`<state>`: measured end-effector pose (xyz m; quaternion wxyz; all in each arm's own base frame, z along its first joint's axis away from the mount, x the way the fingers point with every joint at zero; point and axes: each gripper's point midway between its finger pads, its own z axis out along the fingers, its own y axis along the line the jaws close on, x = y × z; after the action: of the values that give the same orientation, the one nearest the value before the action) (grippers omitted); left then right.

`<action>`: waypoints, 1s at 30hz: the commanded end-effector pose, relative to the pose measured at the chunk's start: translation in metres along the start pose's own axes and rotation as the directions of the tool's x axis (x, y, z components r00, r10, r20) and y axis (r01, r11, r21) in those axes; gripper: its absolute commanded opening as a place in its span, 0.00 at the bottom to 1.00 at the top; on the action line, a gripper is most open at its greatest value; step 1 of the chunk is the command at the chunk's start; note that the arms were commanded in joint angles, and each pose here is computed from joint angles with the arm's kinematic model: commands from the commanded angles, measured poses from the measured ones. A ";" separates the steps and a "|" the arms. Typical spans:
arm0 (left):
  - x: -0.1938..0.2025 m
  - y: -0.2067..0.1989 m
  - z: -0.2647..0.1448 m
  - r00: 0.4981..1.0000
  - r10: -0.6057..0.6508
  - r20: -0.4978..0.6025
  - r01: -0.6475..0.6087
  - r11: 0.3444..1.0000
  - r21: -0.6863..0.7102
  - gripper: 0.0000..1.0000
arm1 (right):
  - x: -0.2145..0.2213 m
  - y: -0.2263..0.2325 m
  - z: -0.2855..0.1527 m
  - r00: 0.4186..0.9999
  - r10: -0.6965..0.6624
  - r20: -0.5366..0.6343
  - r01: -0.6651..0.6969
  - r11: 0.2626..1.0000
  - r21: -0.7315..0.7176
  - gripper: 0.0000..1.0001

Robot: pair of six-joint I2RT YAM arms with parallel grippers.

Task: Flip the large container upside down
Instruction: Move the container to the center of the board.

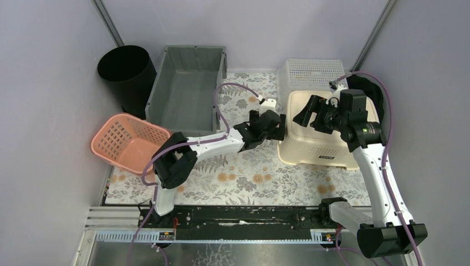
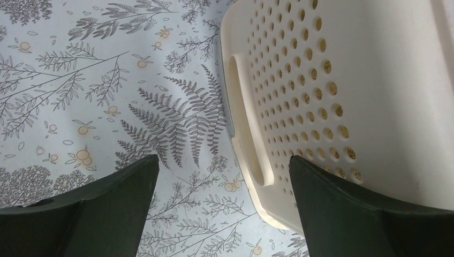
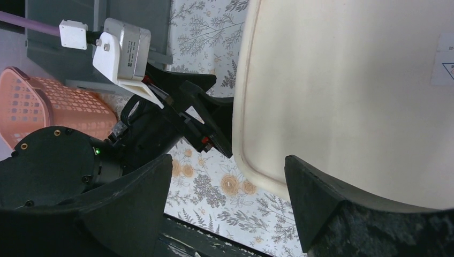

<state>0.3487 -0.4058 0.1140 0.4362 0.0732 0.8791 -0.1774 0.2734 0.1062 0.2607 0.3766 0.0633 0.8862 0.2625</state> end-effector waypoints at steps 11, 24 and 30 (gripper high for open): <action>-0.011 -0.050 0.003 1.000 0.019 0.001 -0.019 0.986 0.163 0.99 | -0.015 0.019 -0.028 0.996 -0.016 0.091 0.020 0.999 -0.039 0.86; -0.052 -0.056 -0.037 0.993 0.111 0.039 -0.118 0.961 0.252 1.00 | -0.013 0.029 -0.045 0.993 -0.017 0.113 0.025 0.997 -0.071 0.89; -0.068 -0.031 -0.069 0.997 0.056 0.045 -0.065 0.970 0.233 1.00 | -0.013 0.036 -0.053 0.992 -0.018 0.121 0.031 0.994 -0.101 0.92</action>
<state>0.3320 -0.4287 0.1890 0.4343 0.1612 0.8469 -0.2612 0.2500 0.1051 0.2943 0.4159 0.0637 0.8636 0.2778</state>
